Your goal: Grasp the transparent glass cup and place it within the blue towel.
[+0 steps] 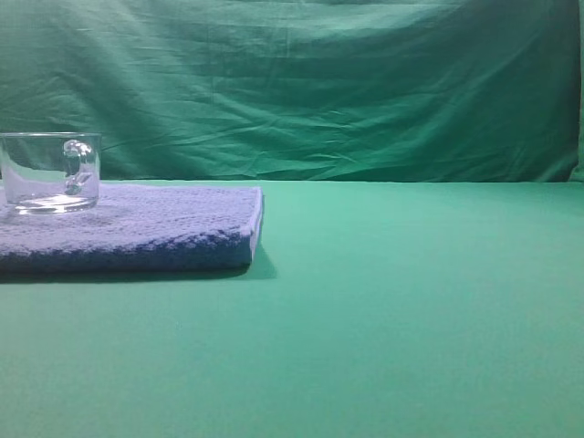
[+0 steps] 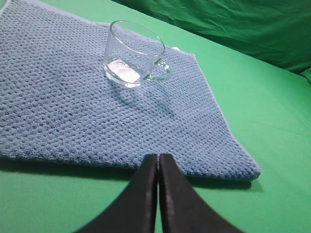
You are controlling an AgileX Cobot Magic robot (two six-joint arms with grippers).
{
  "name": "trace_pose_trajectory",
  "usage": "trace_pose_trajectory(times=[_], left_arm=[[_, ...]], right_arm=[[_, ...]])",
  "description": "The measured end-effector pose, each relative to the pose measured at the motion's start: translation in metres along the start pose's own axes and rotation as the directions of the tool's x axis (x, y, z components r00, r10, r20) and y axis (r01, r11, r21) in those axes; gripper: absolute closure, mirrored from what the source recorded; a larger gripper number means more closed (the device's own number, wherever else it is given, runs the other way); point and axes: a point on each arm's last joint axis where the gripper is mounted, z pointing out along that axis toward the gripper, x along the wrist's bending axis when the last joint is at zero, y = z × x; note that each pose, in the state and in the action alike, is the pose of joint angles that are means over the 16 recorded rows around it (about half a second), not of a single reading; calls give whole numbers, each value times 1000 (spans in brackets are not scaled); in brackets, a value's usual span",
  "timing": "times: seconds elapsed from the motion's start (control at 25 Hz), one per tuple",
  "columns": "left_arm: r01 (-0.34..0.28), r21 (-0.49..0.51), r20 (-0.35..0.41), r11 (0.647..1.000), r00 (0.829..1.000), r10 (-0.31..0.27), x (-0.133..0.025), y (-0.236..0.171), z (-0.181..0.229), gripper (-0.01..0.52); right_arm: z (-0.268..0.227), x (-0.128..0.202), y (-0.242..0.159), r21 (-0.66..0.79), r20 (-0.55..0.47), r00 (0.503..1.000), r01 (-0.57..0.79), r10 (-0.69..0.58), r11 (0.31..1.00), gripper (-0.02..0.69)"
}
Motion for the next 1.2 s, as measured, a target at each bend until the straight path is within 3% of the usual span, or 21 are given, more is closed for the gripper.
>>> trace_pose_trajectory(times=[0.32, 0.72, 1.0, 1.2], left_arm=[[0, 0, 0, 1000, 1000, 0, 0, 0, 0, 514], [0, 0, 0, 1000, 1000, 0, 0, 0, 0, 514], [0, 0, 0, 1000, 1000, 0, 0, 0, 0, 514], [0, 0, 0, 1000, 1000, 0, 0, 0, 0, 514]], right_arm=[[-33, 1, -68, -40, 19, 1000, 19, -19, 999, 665], [-49, -8, -94, -87, 88, 996, 38, -30, 995, 665], [-68, -29, -109, -216, 217, 974, -21, 69, 976, 665], [-83, -42, -136, -321, 330, 925, -76, 187, 944, 665]])
